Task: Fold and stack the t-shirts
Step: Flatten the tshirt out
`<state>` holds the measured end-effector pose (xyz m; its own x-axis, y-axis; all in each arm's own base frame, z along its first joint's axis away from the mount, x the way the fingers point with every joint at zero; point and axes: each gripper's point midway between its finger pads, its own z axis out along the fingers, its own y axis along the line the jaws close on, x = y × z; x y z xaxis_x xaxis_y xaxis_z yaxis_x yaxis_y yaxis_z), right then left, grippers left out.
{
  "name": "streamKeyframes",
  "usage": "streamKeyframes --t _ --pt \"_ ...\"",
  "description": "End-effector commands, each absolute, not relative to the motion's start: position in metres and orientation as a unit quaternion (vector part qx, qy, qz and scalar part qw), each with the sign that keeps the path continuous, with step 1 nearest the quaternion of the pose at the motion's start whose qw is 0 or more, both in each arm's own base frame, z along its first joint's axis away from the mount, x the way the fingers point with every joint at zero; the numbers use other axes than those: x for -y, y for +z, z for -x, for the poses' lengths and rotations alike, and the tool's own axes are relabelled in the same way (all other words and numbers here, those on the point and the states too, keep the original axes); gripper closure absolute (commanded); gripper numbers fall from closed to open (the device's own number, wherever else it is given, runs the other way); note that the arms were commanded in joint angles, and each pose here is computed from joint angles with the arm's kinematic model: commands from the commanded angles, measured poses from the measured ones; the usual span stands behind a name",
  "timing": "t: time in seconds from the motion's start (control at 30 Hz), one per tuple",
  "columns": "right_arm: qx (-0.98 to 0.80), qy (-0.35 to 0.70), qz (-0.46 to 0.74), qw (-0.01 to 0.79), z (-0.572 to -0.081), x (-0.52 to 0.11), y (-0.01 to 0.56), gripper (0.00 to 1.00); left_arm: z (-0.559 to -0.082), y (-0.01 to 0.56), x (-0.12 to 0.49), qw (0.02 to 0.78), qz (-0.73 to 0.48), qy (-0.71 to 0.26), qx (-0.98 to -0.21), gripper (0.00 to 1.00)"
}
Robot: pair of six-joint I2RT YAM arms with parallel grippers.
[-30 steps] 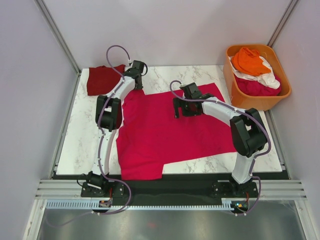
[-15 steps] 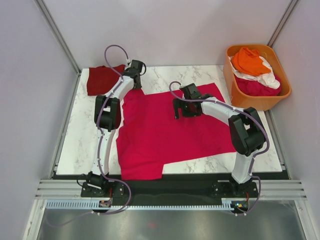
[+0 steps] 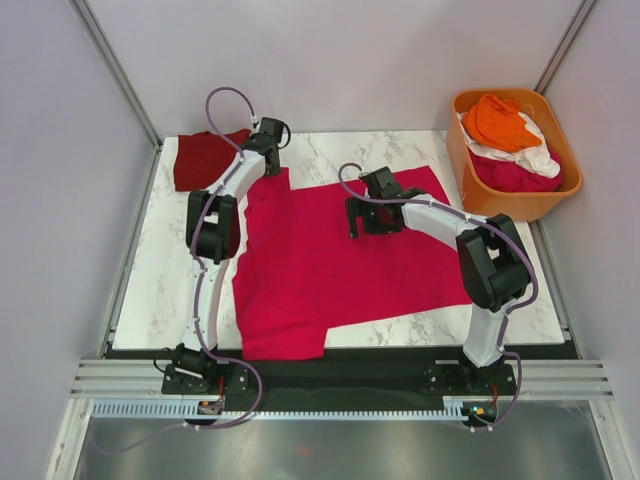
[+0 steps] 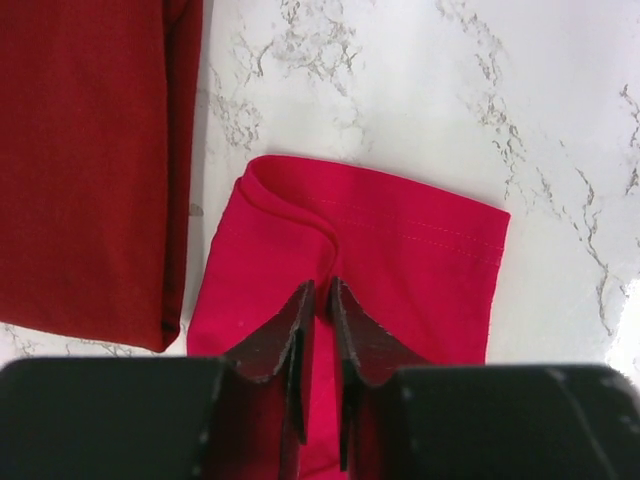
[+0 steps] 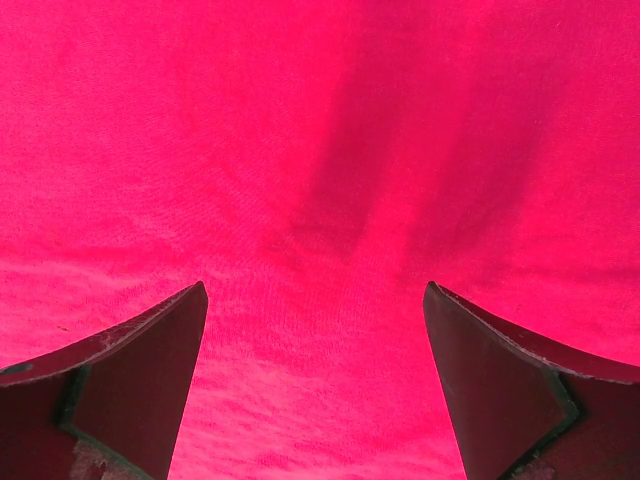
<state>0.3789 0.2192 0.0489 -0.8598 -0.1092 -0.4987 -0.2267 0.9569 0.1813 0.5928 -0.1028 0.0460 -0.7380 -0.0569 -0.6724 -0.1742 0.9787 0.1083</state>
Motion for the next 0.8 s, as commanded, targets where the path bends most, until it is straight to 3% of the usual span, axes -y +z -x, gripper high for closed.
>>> streamKeyframes --t 0.0,0.13,0.2,0.3,0.5,0.53,0.57,0.63,0.73,0.77 --pt "-0.952 0.118 0.087 0.268 -0.392 -0.222 0.058 0.02 -0.601 0.076 0.098 0.386 0.078 0.082 -0.915 0.82" --pt "-0.953 0.117 0.086 0.267 -0.393 -0.220 0.057 0.02 -0.601 0.067 0.100 0.380 0.079 0.078 -0.918 0.88" --pt "-0.953 0.117 0.087 0.267 -0.392 -0.221 0.057 0.02 -0.602 0.066 0.101 0.379 0.078 0.075 -0.919 0.98" --pt "-0.953 0.116 0.087 0.266 -0.392 -0.221 0.056 0.02 -0.602 0.075 0.103 0.385 0.066 0.070 -0.918 0.98" --pt "-0.951 0.139 0.089 0.260 -0.393 -0.230 0.054 0.02 -0.617 0.166 0.022 0.437 0.021 0.227 -0.870 0.97" --pt "-0.947 0.159 0.094 0.261 -0.393 -0.238 0.057 0.02 -0.618 0.174 0.008 0.436 0.015 0.244 -0.866 0.89" --pt "-0.946 0.168 0.097 0.259 -0.393 -0.241 0.056 0.02 -0.620 0.183 -0.007 0.440 0.026 0.260 -0.859 0.63" --pt "-0.943 0.184 0.100 0.258 -0.394 -0.248 0.058 0.02 -0.617 0.190 -0.039 0.433 0.045 0.286 -0.854 0.21" --pt "-0.943 0.190 0.100 0.255 -0.395 -0.250 0.058 0.02 -0.602 0.197 -0.071 0.425 0.098 0.313 -0.844 0.14" --pt "-0.942 0.194 0.100 0.254 -0.394 -0.252 0.060 0.02 -0.590 0.199 -0.084 0.417 0.117 0.324 -0.841 0.00"
